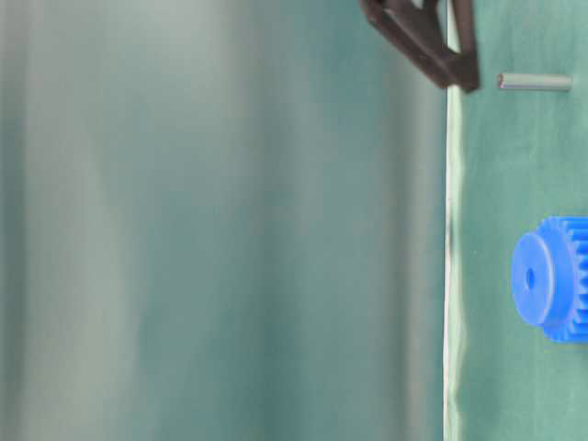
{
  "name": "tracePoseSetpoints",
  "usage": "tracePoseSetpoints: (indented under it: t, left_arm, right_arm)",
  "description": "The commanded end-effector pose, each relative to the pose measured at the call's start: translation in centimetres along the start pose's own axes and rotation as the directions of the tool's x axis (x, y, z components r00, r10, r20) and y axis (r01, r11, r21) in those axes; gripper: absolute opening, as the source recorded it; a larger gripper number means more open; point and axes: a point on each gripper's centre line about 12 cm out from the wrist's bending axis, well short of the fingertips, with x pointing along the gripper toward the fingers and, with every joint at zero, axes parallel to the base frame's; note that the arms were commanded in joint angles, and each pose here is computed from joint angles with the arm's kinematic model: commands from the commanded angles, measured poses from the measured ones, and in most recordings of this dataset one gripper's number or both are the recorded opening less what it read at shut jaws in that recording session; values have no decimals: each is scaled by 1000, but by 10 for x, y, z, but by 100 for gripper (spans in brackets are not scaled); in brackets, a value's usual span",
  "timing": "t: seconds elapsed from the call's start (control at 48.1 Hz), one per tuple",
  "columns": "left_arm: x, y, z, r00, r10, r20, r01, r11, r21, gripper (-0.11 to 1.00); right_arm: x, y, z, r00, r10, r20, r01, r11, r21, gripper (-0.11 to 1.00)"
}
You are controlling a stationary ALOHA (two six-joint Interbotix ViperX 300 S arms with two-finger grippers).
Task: Insert the shaft placed at a random location into the center hole of the medium gear at another random location.
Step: 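Move the right gripper left and lower it over the silver shaft, then close the right gripper on the shaft and lift it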
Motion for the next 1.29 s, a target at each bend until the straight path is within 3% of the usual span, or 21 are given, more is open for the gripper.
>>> tracePoseSetpoints:
  t: [0.0, 0.291, 0.395, 0.458, 0.582, 0.666, 0.978, 1.269]
  left_arm:
    - [3, 1, 8, 1000, 4, 20, -4, 1000, -1, 0]
    - [3, 1, 8, 1000, 4, 18, -4, 1000, -3, 0]
    - [3, 2, 7, 1000, 7, 17, -7, 1000, -3, 0]
    - [3, 2, 8, 1000, 7, 18, -7, 1000, -4, 0]
    - [3, 2, 8, 1000, 9, 18, -9, 1000, -4, 0]
    - [3, 2, 8, 1000, 7, 18, -7, 1000, -3, 0]
    - [3, 2, 7, 1000, 9, 12, -9, 1000, -3, 0]
    - [3, 2, 7, 1000, 7, 9, -7, 1000, -4, 0]
  right_arm:
    - [11, -2, 0, 1000, -15, 18, 15, 1000, 6, 81]
    - [14, -3, -12, 999, -28, -21, 28, 999, 16, 80]
    - [14, -3, -12, 999, -24, -26, 24, 1000, 11, 74]
    - [15, -3, -11, 1000, -21, -22, 21, 1000, 7, 65]
    - [16, -2, -11, 1000, -10, -20, 10, 1000, -8, 30]
    - [16, -1, -10, 1000, -6, -20, 6, 1000, -12, 14]
    - [13, -1, -2, 1000, -4, -3, 4, 1000, -7, 14]
    - [-9, 2, 49, 999, 11, 48, -10, 1000, -18, 14]
